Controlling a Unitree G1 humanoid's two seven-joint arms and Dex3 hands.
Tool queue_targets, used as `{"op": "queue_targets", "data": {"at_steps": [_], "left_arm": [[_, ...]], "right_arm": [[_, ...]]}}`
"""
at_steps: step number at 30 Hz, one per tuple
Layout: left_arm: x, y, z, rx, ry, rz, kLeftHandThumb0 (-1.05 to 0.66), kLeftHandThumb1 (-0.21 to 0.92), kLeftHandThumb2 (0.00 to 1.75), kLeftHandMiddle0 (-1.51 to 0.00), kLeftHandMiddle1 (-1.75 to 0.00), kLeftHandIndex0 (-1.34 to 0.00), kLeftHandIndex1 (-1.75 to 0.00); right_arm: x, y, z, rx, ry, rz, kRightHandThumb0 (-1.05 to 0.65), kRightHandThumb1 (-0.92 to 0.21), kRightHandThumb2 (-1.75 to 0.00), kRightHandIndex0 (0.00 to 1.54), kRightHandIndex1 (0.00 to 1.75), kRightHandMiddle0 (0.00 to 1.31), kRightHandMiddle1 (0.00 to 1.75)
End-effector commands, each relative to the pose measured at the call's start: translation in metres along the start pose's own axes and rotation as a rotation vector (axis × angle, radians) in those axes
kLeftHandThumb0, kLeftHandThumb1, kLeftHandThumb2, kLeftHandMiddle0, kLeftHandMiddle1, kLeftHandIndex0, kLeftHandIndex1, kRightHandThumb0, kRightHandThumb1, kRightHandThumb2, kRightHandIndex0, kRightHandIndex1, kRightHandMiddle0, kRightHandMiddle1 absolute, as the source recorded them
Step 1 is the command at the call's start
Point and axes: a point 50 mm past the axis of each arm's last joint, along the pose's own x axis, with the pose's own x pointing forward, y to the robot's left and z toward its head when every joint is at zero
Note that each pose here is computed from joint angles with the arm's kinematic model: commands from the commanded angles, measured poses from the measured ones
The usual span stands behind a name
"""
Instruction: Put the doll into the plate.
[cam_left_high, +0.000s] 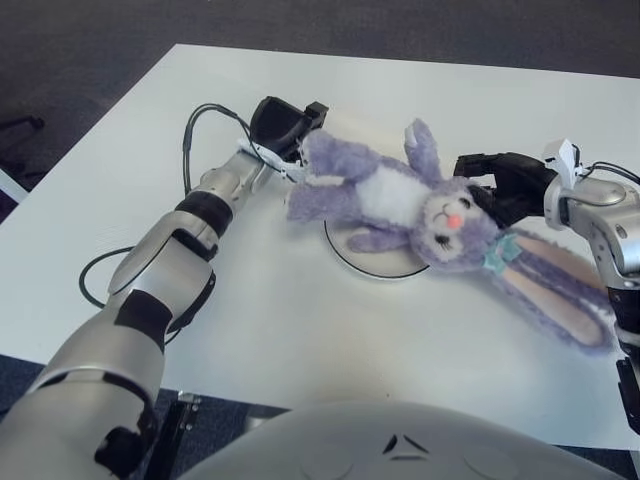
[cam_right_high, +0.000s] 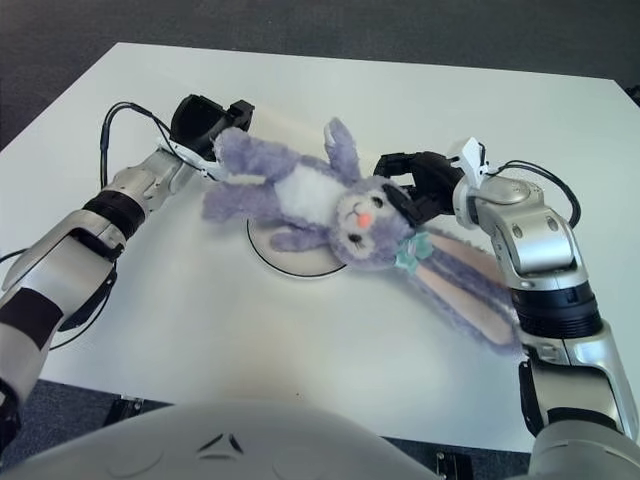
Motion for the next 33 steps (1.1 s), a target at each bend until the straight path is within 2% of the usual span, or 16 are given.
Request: {"op": "queue_targets", "data": {"at_steps": [1,6,7,9,13,17,25,33], "left_arm": [[-0.0008,-0.0015,0.0017,0.008,-0.004,-0.012,-0.50,0.26,1.38,-1.20,-1.75,-0.66,-1.75],[-0.0009,-0.0018,0.0021,0.007,-0.003,-0.014,-0.50,0.27,1.37,-1.20,-1.75,-0.65,-1.75],[-0.0010,-0.0021,0.0024,0.006,-0.004,-0.014,-0.50,0.27,1.37,-1.20,-1.75,-0.65,-1.75],[-0.0012,-0.0028,0.0030,0.005,-0.004,-0.018,-0.50,0.27,1.37,-1.20,-1.75,-0.65,-1.75],[-0.0013,-0.0032,0.0036,0.005,-0.003,-0.020,-0.51,0.26,1.38,-1.20,-1.75,-0.66,-1.75],[-0.0015,-0.0039,0.0044,-0.001,-0.001,-0.029,-0.51,0.26,1.38,-1.20,-1.75,-0.66,-1.75],[-0.0024,-0.0052,0.0061,-0.008,-0.008,-0.040,-0.50,0.27,1.37,-1.18,-1.75,-0.65,-1.75],[-0.0025,-0.0067,0.0073,-0.017,-0.006,-0.058,-0.50,0.28,1.36,-1.17,-1.75,-0.64,-1.75]], "right_arm": [[0.0004,-0.0004,0.0006,-0.049,-0.010,0.016,-0.75,-0.87,-0.68,0.10,1.34,0.06,1.36],[0.0009,-0.0003,0.0006,-0.059,-0.022,0.021,-0.88,-0.91,-0.68,0.02,1.06,0.01,1.15],[0.0010,-0.0001,0.0003,-0.055,-0.029,0.020,-0.88,-0.91,-0.69,0.01,1.03,0.01,1.13],[0.0012,0.0005,-0.0005,-0.011,-0.068,0.011,-0.90,-0.92,-0.71,0.00,0.81,0.00,0.98],[0.0010,0.0014,-0.0014,0.039,-0.105,0.013,-0.90,-0.92,-0.75,0.00,0.55,0.00,0.78],[0.0005,0.0019,-0.0007,0.050,-0.129,0.023,-0.91,-0.92,-0.78,0.00,0.36,0.00,0.62],[-0.0013,0.0035,0.0012,0.018,-0.199,0.022,-0.95,-0.92,-0.85,0.00,0.08,0.00,0.44],[-0.0021,0.0043,0.0049,-0.058,-0.267,-0.006,-0.99,-0.92,-0.89,0.00,0.00,0.00,0.30]]}}
